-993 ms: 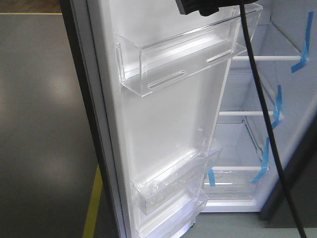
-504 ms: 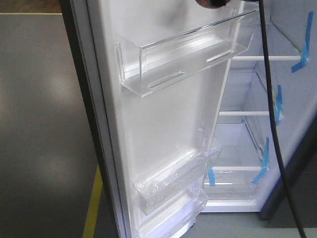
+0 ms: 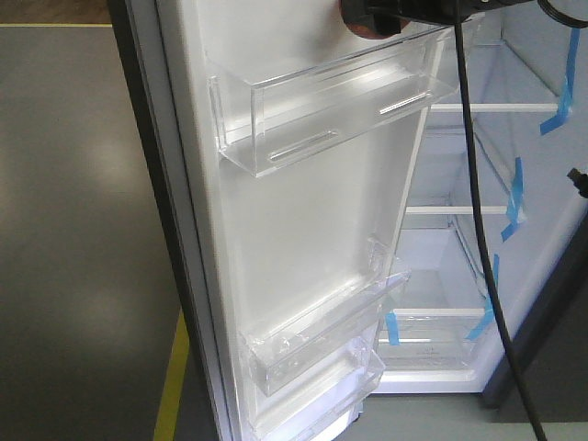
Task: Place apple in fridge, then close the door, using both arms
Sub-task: 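Lower the apple into the upper door bin and open the right gripper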
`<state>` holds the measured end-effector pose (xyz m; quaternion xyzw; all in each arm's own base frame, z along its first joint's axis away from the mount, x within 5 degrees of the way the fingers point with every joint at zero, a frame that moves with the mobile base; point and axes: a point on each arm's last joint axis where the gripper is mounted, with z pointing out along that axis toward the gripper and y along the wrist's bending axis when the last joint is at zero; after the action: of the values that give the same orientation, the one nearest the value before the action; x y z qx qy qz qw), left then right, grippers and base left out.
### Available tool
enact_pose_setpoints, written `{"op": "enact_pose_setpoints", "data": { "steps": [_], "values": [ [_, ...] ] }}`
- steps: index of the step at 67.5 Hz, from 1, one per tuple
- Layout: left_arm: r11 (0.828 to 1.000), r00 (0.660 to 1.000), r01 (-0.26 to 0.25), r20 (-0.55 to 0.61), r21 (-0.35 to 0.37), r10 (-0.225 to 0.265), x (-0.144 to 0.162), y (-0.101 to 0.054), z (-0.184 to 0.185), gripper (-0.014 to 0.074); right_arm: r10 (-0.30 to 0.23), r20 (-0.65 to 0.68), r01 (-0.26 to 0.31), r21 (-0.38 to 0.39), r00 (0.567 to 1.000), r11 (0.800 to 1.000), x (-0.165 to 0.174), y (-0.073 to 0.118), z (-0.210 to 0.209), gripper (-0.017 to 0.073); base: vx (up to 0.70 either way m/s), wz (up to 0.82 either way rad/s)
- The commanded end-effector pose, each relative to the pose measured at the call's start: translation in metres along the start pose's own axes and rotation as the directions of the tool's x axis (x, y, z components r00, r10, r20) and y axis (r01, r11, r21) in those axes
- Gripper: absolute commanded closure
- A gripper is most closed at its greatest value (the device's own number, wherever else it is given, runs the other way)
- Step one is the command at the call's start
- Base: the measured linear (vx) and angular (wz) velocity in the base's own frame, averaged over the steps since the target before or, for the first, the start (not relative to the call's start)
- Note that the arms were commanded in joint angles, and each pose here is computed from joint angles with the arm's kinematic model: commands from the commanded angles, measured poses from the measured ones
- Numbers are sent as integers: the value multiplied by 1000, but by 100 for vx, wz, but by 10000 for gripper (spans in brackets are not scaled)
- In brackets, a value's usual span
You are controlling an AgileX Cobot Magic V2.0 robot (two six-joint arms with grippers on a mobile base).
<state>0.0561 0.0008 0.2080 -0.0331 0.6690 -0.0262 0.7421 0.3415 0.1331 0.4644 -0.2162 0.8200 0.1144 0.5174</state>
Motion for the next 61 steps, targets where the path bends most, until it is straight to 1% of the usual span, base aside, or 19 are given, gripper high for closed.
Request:
{"op": "enact_pose_setpoints", "data": {
  "steps": [1,18,27,39,54,61],
  "values": [
    [1000,998,14,61,11,-15,2,0,-1,599,-6,128,4,13,992,1000,-19,0,-23,143,0,0],
    [1000,998,14,61,11,-15,2,0,-1,599,-2,111,1,9,994,1000,-18,0,-22,-6,0,0],
    [1000,998,14,61,11,-15,2,0,-1,599,-2,104,1,7,995,1000,-17,0,-22,-63,0,0],
    [1000,998,14,61,11,-15,2,0,-1,599,13,104,-13,3,995,1000,-18,1,-31,-63,0,0],
    [1000,998,14,61,11,-15,2,0,-1,599,28,85,-26,-16,996,1000,-21,9,-80,-54,0,0],
    [1000,998,14,61,11,-15,2,0,-1,599,56,13,-55,-38,998,998,-14,15,-104,-44,0,0]
  ]
}}
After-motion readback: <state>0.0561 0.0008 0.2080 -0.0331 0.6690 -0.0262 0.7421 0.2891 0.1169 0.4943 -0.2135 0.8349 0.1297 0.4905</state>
